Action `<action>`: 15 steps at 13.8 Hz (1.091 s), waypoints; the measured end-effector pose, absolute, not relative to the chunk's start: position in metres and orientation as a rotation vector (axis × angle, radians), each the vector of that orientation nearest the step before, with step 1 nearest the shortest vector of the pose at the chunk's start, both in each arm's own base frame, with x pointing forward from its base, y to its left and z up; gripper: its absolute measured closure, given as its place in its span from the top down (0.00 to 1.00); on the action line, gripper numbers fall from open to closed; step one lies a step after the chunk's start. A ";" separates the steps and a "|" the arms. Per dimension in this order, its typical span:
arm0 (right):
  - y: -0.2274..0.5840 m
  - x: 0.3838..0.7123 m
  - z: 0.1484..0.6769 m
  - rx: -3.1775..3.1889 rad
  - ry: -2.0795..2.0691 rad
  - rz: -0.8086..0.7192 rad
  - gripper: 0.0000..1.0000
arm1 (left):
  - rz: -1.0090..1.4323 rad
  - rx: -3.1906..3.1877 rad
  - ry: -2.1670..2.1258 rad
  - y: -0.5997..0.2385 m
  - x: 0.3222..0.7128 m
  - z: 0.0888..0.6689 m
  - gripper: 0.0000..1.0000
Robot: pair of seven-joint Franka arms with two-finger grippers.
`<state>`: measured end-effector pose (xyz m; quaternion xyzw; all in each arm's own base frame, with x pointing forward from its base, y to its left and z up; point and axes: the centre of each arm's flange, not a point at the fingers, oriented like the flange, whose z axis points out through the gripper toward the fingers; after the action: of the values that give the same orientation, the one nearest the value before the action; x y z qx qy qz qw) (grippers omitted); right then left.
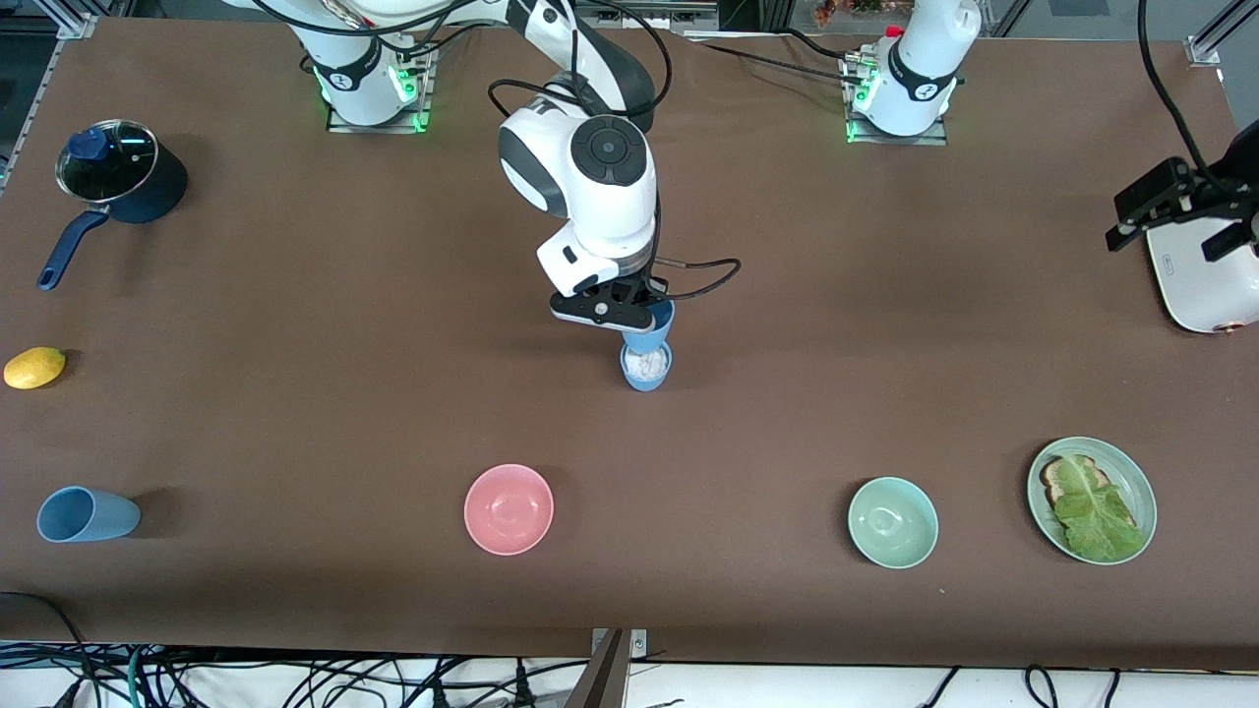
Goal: Stack blue cups with both arms
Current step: 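Lower the held blue cup onto the tissue cup with the right gripper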
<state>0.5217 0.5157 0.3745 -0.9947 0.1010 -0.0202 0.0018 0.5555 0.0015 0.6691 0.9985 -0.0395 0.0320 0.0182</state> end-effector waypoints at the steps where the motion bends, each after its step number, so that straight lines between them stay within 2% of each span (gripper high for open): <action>1: 0.516 0.522 0.375 -3.122 0.316 -0.069 0.05 | 0.086 3.101 -0.119 0.003 0.553 0.669 1.00; 5: 0.512 0.529 0.381 -3.117 0.327 -0.098 0.05 | 0.038 3.101 -0.105 0.008 0.553 0.654 1.00; 10: 0.508 0.539 0.395 -3.096 0.348 -0.138 0.05 | 0.064 3.102 -0.068 0.021 0.547 0.663 1.00; 15: 0.507 0.546 0.378 -3.096 0.358 -0.145 0.05 | 0.074 3.101 -0.056 0.026 0.544 0.667 1.00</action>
<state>0.5462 0.5073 0.3783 -0.9923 0.1146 -0.0463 0.0109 0.5435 0.0257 0.6667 0.9994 -0.0179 0.0239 0.0194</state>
